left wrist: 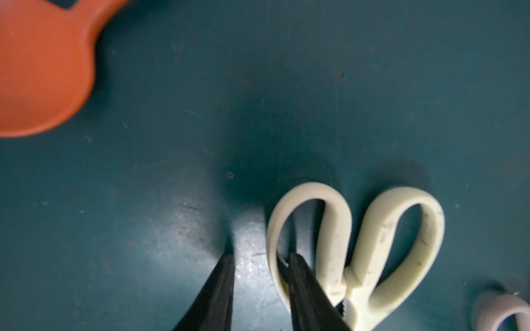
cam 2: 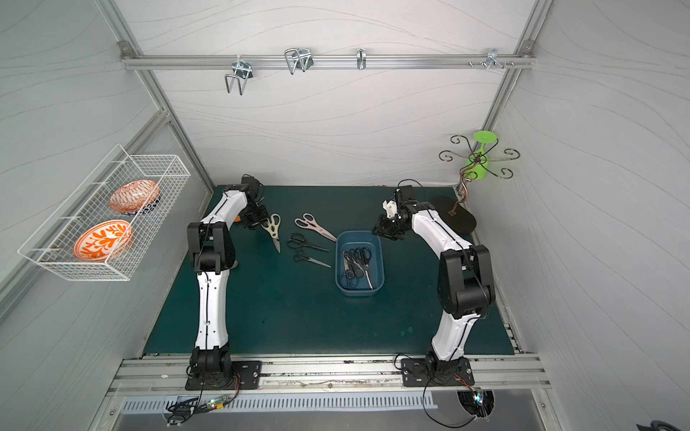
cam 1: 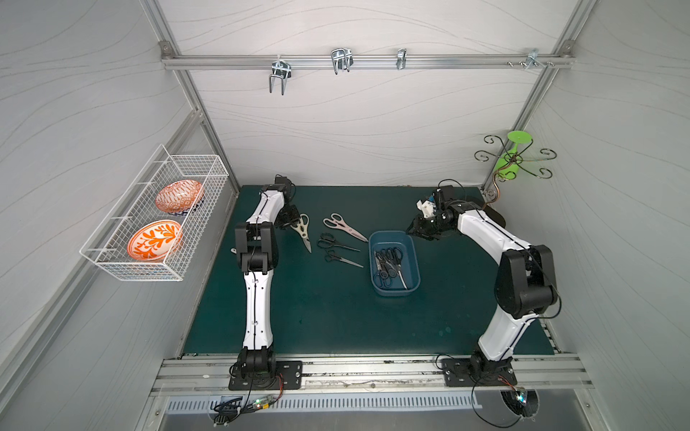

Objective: Put the scissors into the storage box
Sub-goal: Pick up the scissors from the center of the board.

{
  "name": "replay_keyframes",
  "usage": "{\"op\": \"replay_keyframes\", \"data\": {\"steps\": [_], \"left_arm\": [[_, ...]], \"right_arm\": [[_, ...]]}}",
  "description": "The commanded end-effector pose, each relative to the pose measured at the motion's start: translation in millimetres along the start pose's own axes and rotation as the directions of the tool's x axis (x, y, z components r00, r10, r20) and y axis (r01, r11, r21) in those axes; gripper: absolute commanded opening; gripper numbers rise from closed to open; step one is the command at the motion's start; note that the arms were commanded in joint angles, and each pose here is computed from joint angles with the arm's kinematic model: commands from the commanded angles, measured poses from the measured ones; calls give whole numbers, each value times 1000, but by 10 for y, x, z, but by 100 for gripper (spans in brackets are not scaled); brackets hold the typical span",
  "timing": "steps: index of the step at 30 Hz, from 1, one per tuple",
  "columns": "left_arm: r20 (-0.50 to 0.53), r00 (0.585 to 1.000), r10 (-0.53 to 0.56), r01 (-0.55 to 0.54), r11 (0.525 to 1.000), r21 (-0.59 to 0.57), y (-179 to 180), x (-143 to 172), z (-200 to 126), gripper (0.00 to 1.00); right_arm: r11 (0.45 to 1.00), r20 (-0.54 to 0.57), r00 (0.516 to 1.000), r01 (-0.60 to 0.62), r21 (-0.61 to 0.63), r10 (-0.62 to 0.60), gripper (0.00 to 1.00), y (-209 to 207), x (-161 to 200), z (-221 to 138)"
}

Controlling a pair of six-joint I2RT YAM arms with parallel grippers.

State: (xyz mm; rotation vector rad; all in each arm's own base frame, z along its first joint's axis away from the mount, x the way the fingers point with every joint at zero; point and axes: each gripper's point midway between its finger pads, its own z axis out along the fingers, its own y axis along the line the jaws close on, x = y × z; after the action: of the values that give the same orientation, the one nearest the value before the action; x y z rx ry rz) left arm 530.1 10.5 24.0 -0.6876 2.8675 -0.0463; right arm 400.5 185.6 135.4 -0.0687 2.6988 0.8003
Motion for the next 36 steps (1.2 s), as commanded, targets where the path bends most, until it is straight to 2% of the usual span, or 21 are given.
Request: {"op": "replay_keyframes", "data": {"steps": [1, 4, 11, 13, 15, 17, 24, 30, 36], "left_arm": [[16, 1000, -5, 5, 1000, 29, -108, -38, -17, 35], [33, 999, -2, 1, 999, 32, -127, -55, -36, 35], [-28, 1000, 10, -11, 1000, -17, -30, 78, 128, 34], [-29, 1000, 12, -13, 1000, -19, -26, 80, 138, 26], [-32, 999, 18, -18, 1000, -18, -32, 77, 146, 12], [-33, 999, 19, -20, 1000, -19, -32, 76, 152, 2], [-21, 1000, 10, -11, 1000, -21, -27, 59, 106, 0], [11, 1000, 2, -2, 1000, 28, -88, 42, -201, 0], [22, 997, -67, 61, 977, 205, -337, 215, -720, 0]], "right_arm": [[1000, -15, 1000, -23, -8, 22, 32, -36, 25, 51], [1000, -17, 999, -29, -10, 28, 32, -46, 23, 62], [999, -15, 999, -33, -12, 33, 32, -58, 11, 66], [999, -19, 999, -35, -11, 35, 32, -63, 24, 80], [999, -18, 999, -38, -11, 38, 32, -67, 15, 78], [999, -16, 999, -37, -14, 37, 32, -59, 9, 77], [999, -17, 999, -41, -21, 41, 32, -54, 13, 70], [998, -12, 999, -39, -51, 39, 32, 24, 7, 33], [997, -3, 999, -44, -58, 44, 31, 58, 33, -8]]}}
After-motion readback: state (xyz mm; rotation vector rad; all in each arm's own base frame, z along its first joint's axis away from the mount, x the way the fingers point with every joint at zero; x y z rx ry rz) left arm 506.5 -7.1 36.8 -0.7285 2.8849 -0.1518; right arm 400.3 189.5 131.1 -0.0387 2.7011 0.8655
